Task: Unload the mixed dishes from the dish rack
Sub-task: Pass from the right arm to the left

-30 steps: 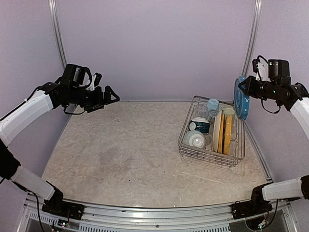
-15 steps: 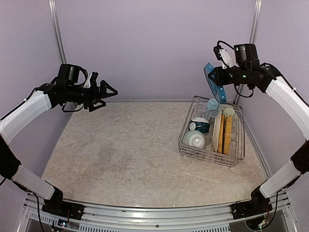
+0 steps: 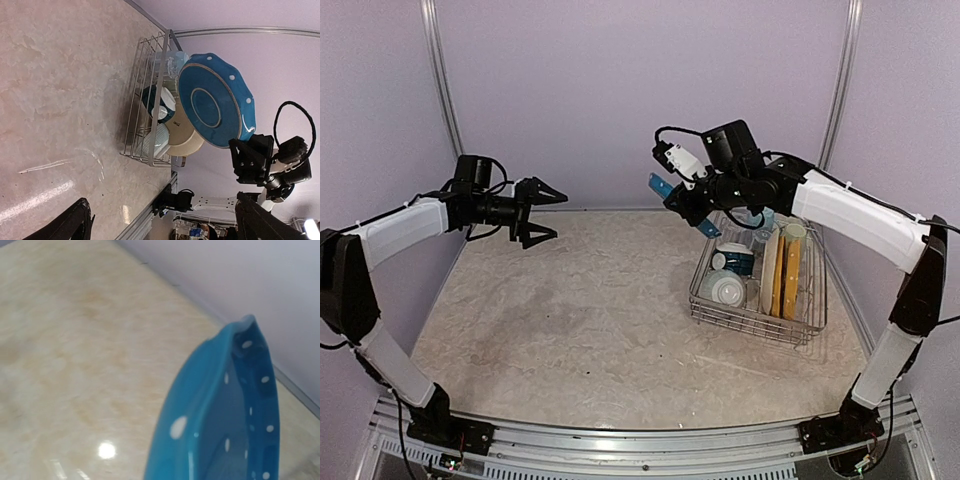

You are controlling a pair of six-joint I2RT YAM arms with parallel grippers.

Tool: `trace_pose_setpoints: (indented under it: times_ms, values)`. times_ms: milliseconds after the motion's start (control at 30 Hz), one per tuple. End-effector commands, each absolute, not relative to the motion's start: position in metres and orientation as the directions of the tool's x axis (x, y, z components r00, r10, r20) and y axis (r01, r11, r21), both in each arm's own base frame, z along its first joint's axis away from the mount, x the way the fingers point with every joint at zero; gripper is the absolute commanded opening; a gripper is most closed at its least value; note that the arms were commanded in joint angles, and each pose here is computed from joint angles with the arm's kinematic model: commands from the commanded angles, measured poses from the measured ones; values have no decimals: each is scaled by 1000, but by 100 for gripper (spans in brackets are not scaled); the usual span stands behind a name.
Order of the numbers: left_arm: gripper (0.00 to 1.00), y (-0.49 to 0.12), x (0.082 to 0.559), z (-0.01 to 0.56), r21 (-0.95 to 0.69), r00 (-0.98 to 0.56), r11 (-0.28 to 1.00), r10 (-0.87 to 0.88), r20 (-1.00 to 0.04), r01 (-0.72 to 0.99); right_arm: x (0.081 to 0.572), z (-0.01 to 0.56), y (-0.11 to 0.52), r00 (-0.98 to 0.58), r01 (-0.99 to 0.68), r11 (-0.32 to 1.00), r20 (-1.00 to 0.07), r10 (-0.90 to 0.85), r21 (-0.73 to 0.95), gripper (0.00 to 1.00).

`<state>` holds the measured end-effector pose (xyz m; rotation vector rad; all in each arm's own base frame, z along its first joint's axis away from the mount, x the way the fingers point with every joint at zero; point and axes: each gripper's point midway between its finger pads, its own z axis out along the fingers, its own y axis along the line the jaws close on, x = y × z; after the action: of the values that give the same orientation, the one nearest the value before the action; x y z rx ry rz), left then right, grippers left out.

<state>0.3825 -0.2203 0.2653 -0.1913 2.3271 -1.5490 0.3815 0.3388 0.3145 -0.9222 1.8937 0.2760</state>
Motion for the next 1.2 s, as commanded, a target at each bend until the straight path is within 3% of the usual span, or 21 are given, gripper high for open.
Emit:
trace_pose_setpoints:
  times_ms: [0,567,800,1167]
  values:
    - [95,-236,376,267,-968,-973,249,-218,-69,12,377,374,380,1,-697,647,-903,-430,-309,0]
    - [97,-279,360,222,-972,-986,177,-77,145,-157,337,298,480,122,-731,481,-786,-606,-484,0]
    - [82,-283,358,206,-949,-985,267,-94,146,-166,330,270,490,124,-729,458,-756,-643,-509,0]
    - [47,-286,357,193,-938,-985,308,-101,138,-163,318,249,506,158,-701,436,-719,-677,-564,0]
